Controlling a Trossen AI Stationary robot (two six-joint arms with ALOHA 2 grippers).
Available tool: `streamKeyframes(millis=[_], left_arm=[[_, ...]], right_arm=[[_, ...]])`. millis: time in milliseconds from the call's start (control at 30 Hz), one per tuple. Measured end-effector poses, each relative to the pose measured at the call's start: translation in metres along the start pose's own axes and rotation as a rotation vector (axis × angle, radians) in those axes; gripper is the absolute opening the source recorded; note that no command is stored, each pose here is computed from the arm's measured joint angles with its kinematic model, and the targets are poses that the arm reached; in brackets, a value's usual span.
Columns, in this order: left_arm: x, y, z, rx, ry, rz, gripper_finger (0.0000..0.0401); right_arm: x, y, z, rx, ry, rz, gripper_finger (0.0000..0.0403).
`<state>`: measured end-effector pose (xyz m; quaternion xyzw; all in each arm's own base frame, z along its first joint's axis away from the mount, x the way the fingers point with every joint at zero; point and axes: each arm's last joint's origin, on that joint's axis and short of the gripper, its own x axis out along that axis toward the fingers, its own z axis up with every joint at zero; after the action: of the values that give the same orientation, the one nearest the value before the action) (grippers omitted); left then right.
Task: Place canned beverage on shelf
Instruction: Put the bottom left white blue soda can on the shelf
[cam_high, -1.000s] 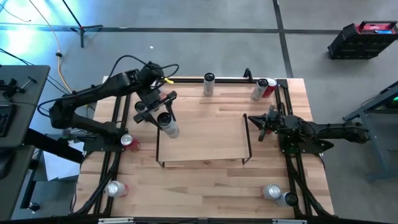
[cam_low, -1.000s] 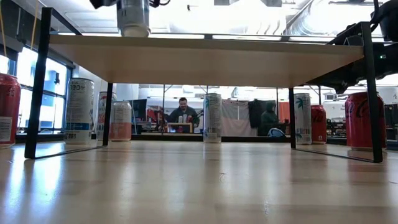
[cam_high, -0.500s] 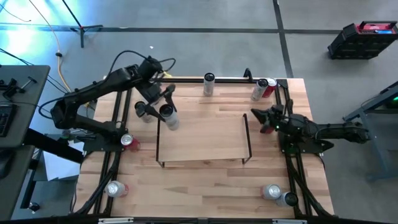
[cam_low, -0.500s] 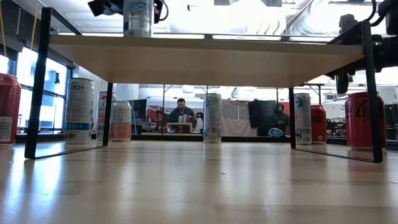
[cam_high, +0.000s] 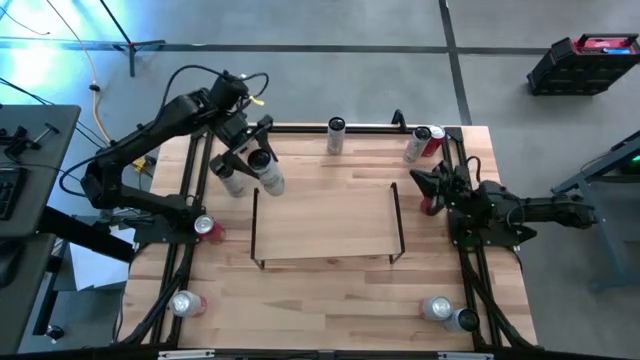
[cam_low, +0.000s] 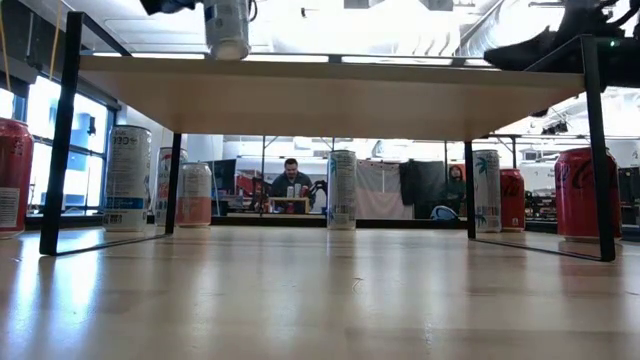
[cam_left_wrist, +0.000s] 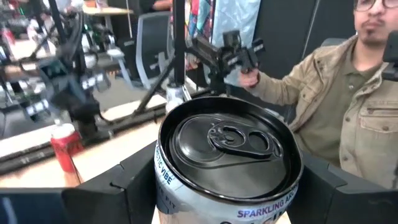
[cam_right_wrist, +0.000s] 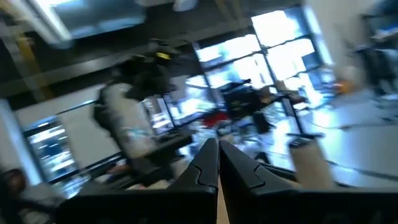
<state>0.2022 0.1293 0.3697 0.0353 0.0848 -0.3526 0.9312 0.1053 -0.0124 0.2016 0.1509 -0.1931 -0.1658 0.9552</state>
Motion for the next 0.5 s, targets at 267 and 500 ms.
streamKeyframes(millis=[267,500], left_arm=[[0.014,-0.010,-0.015,0.008,0.049,-0.065,0.0248],[0.019,-0.009,-0.017,0.010,0.102,-0.050,0.0248]], right_arm=[[0.010,0.024,0.009,-0.103,-0.126,0.230,0.0000],[0.053,0.057,0.021,-0.246,-0.039,0.262,0.0000]])
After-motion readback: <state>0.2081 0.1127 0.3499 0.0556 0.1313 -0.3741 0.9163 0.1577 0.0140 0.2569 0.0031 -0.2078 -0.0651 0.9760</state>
